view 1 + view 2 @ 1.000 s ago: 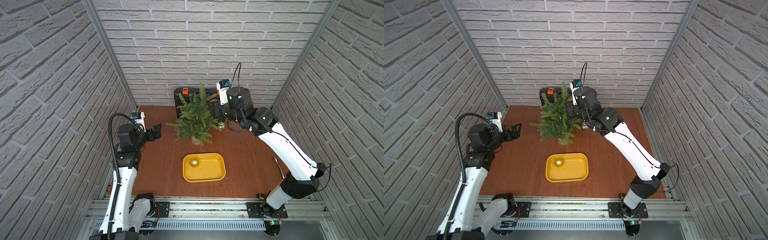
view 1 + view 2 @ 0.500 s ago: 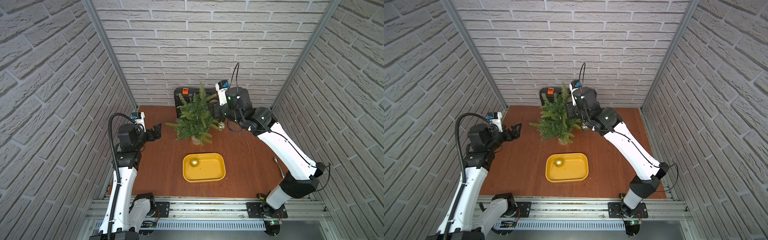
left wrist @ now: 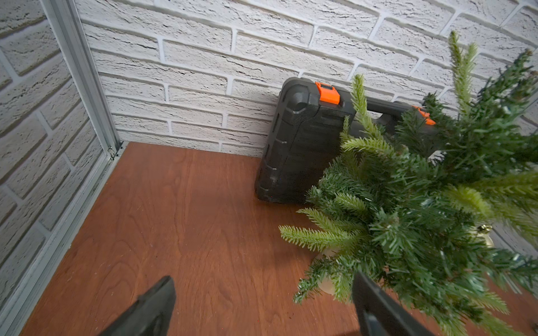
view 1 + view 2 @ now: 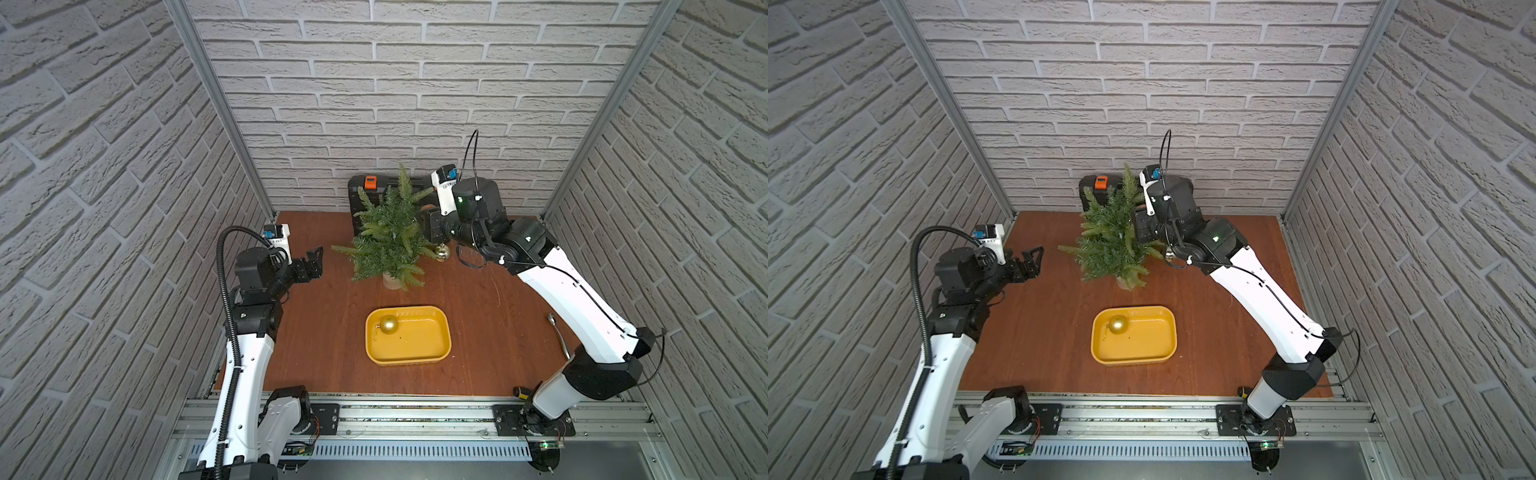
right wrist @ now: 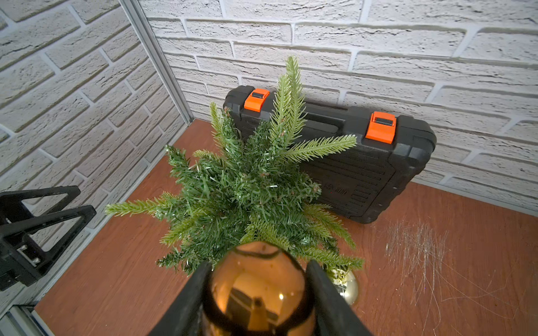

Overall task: Decorate the small christmas tree with ornaments
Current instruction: Hang an ornament on the christmas tree.

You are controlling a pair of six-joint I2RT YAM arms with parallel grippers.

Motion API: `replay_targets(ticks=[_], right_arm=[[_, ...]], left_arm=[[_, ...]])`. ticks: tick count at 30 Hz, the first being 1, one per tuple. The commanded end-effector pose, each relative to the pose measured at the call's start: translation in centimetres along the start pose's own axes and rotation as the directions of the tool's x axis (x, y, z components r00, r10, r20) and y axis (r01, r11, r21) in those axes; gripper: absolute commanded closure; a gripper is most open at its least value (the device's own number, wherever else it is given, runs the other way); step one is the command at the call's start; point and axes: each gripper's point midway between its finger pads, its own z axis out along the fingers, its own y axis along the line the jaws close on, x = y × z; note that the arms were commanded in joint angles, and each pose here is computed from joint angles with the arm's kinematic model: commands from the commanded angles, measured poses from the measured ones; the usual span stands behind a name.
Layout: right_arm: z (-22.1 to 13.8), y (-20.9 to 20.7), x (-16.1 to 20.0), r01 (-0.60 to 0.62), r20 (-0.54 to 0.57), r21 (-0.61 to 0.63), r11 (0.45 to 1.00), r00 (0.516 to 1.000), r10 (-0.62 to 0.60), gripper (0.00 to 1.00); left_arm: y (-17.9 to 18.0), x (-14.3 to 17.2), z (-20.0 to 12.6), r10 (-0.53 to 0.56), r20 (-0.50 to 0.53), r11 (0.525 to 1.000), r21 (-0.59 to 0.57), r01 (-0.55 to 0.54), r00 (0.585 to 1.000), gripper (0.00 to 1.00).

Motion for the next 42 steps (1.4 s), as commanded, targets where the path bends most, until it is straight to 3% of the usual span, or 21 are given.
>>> replay_targets(ticks=[1,27,42], right_arm=[[-1.3,-0.1,-0.7,-0.016,0.035,-0.013,1.000,0.999,0.016,0.57],[-1.0,-1.4,1.3,-0.003,-0.003,0.046,0.999,1.000,0.003,0.57],[-1.5,0.0,0.2,-0.010,0.027,-0.037,0.999,1.000,0.011,0.57]], left_arm=[[-0.2,-1.2,-0.3,0.006,0.048,1.000,0.010,-0.006,0.999,0.05],[-0.1,-1.2,-0.3,0.005,0.048,1.000,0.006,-0.005,0.999,0.05],[-0.1,-1.3,-0.4,0.008,0.051,1.000,0.006,-0.008,0.999,0.05]])
